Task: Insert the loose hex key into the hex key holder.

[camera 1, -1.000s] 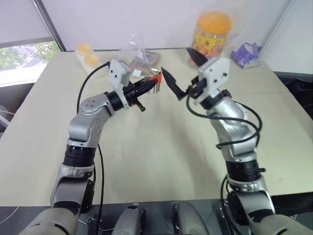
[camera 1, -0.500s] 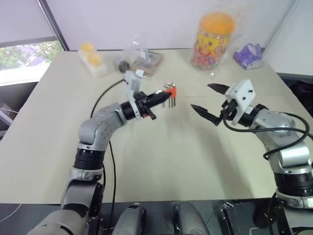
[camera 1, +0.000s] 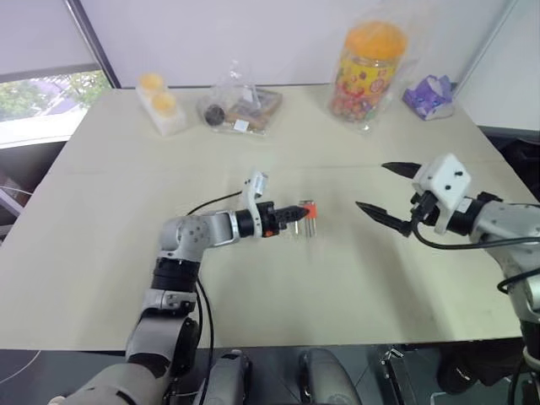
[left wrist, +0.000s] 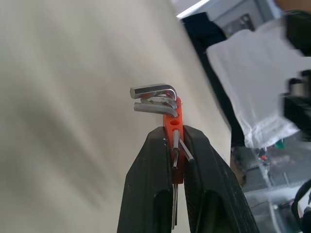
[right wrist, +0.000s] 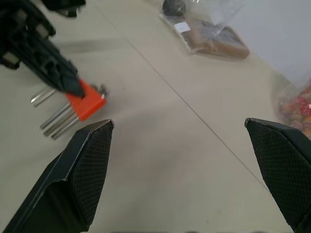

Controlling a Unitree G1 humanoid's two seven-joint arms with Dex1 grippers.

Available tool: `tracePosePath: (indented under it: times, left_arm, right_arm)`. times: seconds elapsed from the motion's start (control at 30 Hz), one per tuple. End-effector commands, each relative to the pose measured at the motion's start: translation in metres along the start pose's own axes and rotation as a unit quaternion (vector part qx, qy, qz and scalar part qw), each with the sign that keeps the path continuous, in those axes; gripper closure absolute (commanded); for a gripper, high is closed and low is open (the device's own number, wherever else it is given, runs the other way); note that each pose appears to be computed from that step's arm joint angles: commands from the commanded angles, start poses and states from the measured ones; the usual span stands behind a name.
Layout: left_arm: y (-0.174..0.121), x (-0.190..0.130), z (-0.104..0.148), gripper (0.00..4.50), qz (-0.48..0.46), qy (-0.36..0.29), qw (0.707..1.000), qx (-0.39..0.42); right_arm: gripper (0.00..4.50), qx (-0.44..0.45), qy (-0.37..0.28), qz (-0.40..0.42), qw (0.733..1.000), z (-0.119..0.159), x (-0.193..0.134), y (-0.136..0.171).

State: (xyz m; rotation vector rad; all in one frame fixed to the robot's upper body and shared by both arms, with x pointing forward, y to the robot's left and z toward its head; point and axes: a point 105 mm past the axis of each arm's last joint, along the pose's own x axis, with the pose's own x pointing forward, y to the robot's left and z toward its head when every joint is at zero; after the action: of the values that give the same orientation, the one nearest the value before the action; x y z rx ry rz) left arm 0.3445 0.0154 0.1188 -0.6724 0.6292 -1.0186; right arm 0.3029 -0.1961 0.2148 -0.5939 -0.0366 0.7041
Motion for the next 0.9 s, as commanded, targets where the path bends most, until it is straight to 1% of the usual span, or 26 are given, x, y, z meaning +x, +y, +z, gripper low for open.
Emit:
tracePosePath:
  times: [0.03,0.13,0.17,0.2,0.27,0.3,0.37,0.4,0.43,0.47,0.57,0.6,0.7,0.77,0.83,0.9]
  left_arm:
    - [0.008,-0.004,0.001,4.5,0.017,-0.001,0.999,-0.028]
    - [0.017,-0.007,-0.005,4.5,0.039,0.008,0.998,-0.045]
    - [0.019,-0.009,-0.007,3.61,0.043,0.013,0.998,-0.046]
    - [0.022,-0.011,-0.008,3.26,0.049,0.014,0.998,-0.047]
    - [0.026,-0.017,-0.009,2.3,0.06,0.015,0.997,-0.048]
    - [0.028,-0.019,-0.008,1.71,0.065,0.014,0.997,-0.047]
    - [0.032,-0.025,-0.004,0.69,0.078,0.009,0.996,-0.041]
    - [0.034,-0.028,-0.002,0.26,0.084,0.007,0.996,-0.036]
    - [0.035,-0.032,0.002,0.01,0.094,0.006,0.995,-0.019]
    - [0.037,-0.036,0.005,0.01,0.103,0.007,0.995,0.0]
    - [0.039,-0.047,0.02,0.01,0.13,0.006,0.983,0.133]
    - [0.035,-0.051,0.028,0.01,0.132,0.001,0.974,0.187]
    - [0.022,-0.06,0.05,0.01,0.125,-0.01,0.948,0.294]
    - [0.01,-0.066,0.062,0.01,0.111,-0.013,0.935,0.338]
    - [0.002,-0.07,0.07,0.01,0.102,-0.019,0.926,0.362]
    - [-0.012,-0.082,0.078,0.01,0.083,-0.014,0.911,0.403]
  right_arm:
    - [0.01,-0.02,-0.015,-0.014,1.0,0.013,-0.005,-0.003]
    - [0.01,-0.015,-0.019,-0.016,1.0,0.015,-0.003,-0.001]
    - [0.0,-0.014,-0.021,-0.018,1.0,0.015,-0.002,-0.001]
    - [0.0,-0.014,-0.022,-0.018,1.0,0.015,-0.001,-0.001]
    - [0.0,-0.015,-0.023,-0.017,0.999,0.016,0.001,-0.001]
    - [0.0,-0.015,-0.024,-0.016,0.999,0.016,0.001,-0.001]
    - [0.0,-0.016,-0.024,-0.014,0.999,0.016,0.003,-0.001]
    - [0.0,-0.017,-0.024,-0.012,0.999,0.015,0.004,-0.002]
    - [0.0,-0.018,-0.024,-0.011,0.999,0.015,0.005,-0.002]
    - [0.0,-0.019,-0.024,-0.01,0.999,0.015,0.005,-0.003]
    - [0.0,-0.025,-0.022,-0.003,0.999,0.016,0.007,-0.003]
    - [0.0,-0.028,-0.021,0.003,0.999,0.016,0.007,-0.003]
    - [0.0,-0.035,-0.011,0.024,0.999,0.015,0.007,-0.003]
    - [0.0,-0.041,0.003,0.041,0.998,0.012,0.006,-0.005]
    - [0.0,-0.045,0.014,0.055,0.997,0.01,0.004,-0.006]
    - [0.0,-0.064,0.03,0.083,0.994,0.008,0.0,-0.008]
